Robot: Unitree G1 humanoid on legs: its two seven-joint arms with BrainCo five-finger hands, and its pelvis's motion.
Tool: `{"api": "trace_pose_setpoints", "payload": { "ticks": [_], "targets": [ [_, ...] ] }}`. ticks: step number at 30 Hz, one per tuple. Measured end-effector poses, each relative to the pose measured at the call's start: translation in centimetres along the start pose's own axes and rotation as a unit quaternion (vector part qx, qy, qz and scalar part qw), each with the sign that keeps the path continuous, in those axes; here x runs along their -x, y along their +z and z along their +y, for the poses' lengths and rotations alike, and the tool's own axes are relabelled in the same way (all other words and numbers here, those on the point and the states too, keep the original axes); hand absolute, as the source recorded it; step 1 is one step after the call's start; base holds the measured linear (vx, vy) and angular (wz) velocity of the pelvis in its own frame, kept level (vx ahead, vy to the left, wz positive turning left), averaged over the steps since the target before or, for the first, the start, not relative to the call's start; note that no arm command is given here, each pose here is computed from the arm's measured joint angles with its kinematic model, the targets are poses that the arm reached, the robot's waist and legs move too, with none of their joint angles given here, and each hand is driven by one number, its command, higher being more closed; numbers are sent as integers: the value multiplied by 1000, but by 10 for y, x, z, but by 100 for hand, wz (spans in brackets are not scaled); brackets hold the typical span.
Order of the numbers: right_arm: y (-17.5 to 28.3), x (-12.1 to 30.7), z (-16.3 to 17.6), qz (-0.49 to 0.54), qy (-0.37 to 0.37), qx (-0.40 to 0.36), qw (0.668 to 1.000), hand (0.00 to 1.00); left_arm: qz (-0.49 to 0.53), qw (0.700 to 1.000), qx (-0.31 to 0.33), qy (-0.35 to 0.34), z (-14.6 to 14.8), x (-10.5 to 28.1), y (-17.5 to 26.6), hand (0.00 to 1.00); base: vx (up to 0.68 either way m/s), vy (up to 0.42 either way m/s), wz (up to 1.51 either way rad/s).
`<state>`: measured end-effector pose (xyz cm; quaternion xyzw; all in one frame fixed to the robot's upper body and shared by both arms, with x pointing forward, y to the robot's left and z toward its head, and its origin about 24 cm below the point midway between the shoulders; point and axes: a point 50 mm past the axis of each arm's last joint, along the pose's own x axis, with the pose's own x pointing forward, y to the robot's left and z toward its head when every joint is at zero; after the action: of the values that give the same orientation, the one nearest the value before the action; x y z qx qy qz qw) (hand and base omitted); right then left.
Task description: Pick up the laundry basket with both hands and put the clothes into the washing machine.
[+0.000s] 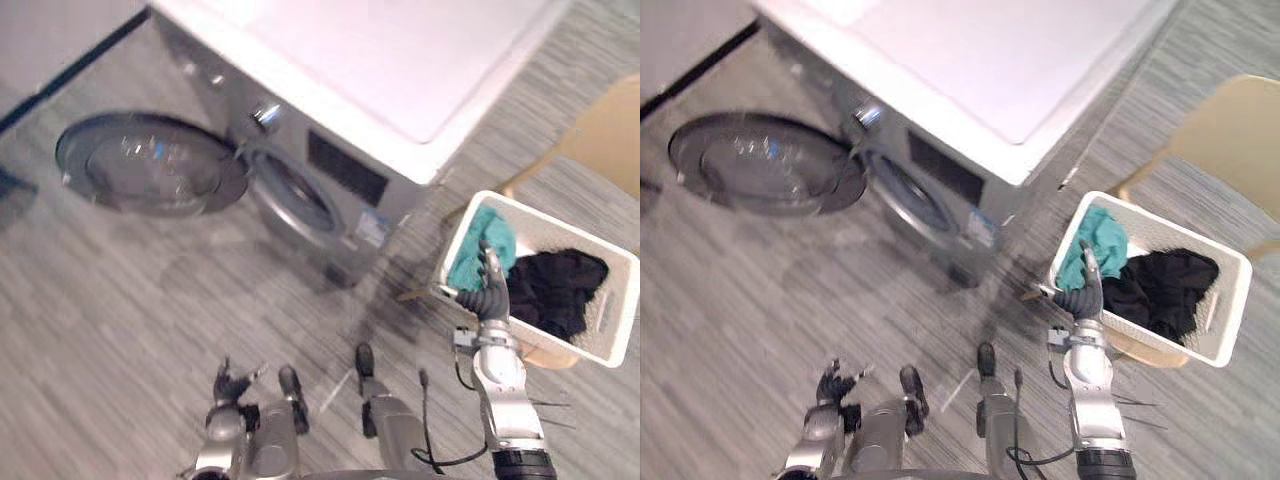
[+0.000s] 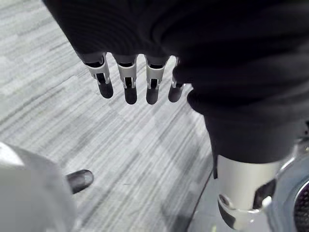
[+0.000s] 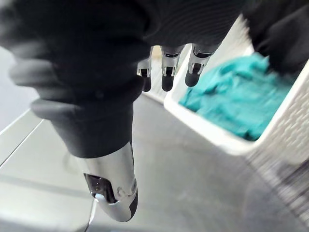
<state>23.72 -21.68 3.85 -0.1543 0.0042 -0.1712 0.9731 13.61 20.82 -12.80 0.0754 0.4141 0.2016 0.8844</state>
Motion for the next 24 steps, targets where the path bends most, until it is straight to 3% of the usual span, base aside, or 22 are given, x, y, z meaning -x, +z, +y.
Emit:
{"api": "trace_pose_setpoints", "payload": {
  "ticks": [6, 13, 19, 24],
  "targets": [
    [-17, 4, 1, 29, 20, 35, 999, 0, 42, 999, -25, 14, 18, 0, -24, 0, 146, -24, -114],
    [-27, 0, -18, 39, 14, 87, 995, 0, 47, 998, -31, -6, 12, 4, -33, 0, 207, -47, -80],
    [-36, -12, -23, 48, 30, 163, 985, 0, 39, 996, -64, -40, 2, 6, -33, 0, 155, 155, -51],
    [-15, -32, -17, -3, 51, 207, 977, 0, 26, 995, -85, -46, 3, 2, -27, 0, 88, 187, -18]
  ]
}}
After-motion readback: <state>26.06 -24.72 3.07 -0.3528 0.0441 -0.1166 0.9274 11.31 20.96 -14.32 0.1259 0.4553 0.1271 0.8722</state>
